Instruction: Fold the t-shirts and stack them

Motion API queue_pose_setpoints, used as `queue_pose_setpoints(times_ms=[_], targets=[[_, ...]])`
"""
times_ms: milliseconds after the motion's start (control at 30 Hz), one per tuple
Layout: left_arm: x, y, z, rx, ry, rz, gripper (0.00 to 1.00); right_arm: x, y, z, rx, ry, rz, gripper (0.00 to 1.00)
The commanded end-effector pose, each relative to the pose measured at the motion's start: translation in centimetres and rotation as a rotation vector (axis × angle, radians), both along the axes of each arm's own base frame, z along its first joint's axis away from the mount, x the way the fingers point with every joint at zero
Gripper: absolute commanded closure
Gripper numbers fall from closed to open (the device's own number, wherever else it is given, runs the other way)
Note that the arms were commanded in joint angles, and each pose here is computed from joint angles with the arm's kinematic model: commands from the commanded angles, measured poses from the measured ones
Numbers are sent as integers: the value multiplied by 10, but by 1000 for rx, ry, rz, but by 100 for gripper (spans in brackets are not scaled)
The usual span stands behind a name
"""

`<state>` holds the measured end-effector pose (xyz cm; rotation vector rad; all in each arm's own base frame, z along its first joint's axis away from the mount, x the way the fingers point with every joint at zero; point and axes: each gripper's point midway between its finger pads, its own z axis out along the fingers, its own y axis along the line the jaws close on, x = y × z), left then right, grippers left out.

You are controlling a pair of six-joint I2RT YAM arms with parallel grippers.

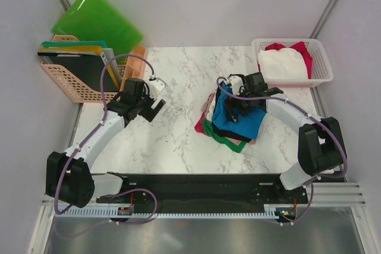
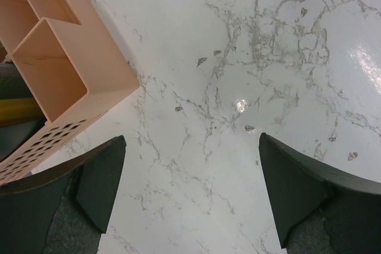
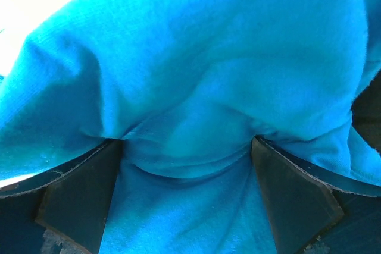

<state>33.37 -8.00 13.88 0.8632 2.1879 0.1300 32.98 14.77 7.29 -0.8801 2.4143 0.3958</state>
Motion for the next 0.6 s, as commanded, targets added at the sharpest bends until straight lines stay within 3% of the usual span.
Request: queue_pose_setpoints(times_ms=[0,567], targets=[[11,0,15,-15,-64,7,0,-69,-88,-60,-320,287,-46,2],[15,-5,18,-36,-62,1,0,-97,-228,-42,-428,355,-158,2]])
